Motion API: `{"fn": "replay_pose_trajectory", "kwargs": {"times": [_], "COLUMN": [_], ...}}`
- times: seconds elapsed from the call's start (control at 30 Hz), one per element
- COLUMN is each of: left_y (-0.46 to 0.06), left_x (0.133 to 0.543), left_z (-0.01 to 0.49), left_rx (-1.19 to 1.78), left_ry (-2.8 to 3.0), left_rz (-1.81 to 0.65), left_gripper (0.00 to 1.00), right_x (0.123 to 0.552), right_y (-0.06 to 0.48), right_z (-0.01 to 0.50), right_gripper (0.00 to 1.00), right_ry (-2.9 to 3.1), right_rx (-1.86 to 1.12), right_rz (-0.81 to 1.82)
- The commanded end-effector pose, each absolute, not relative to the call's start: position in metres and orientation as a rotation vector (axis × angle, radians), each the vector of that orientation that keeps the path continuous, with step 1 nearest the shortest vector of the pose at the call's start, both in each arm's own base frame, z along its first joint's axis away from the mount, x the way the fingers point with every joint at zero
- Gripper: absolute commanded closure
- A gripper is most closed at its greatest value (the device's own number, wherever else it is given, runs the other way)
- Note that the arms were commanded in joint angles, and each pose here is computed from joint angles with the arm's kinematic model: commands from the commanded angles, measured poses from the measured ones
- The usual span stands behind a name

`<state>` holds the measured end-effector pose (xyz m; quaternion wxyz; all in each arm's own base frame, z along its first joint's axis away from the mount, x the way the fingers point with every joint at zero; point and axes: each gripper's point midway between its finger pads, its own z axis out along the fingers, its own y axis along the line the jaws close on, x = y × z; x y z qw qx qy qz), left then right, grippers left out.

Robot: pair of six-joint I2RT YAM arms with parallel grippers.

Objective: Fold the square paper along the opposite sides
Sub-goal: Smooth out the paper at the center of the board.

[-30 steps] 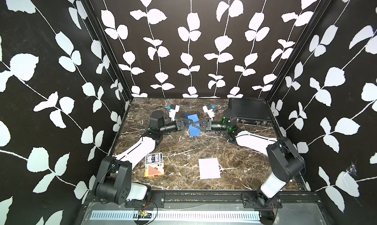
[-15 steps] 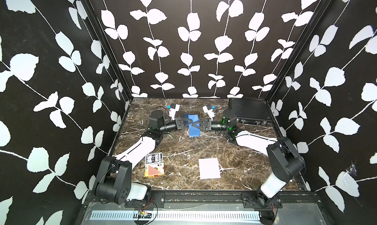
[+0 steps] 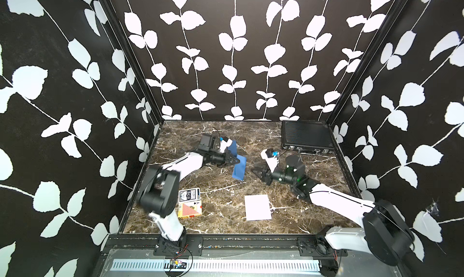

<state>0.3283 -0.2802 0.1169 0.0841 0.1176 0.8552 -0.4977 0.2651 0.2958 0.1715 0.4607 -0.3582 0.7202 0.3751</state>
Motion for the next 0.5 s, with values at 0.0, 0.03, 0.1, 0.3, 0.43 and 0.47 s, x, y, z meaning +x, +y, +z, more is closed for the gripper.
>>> {"fn": "replay_pose_trajectory", "kwargs": {"times": [0.0,0.03,0.1,0.3,0.43,0.47], "left_y": [-0.292,-0.296,-0.301,-0.309,-0.304,-0.304], "left_x": [0.324,0.328,0.333,0.338,0.336,0.335], "left_z": [0.108,0.101,0.086,0.056,0.040,0.037], "left_rx": [0.474,0.477,0.488,0.567,0.601,0.604], "left_ry": [2.588,2.594,2.617,2.634,2.682,2.691], "left_rz": [-1.448,-1.458,-1.456,-1.442,-1.381,-1.372], "left_gripper": [1.00,1.00,1.00,1.00,1.00,1.00], "right_x": [0.285,0.287,0.289,0.295,0.302,0.303], "right_y": [0.287,0.291,0.296,0.308,0.316,0.318], "right_z": [0.135,0.130,0.117,0.089,0.075,0.073], "right_gripper": [0.83,0.85,0.87,0.88,0.89,0.90], "right_ry": [1.725,1.719,1.736,1.785,1.801,1.802], "right_rx": [-0.937,-0.937,-0.941,-0.979,-0.989,-0.991], "right_rz": [0.686,0.691,0.705,0.728,0.745,0.754]}}
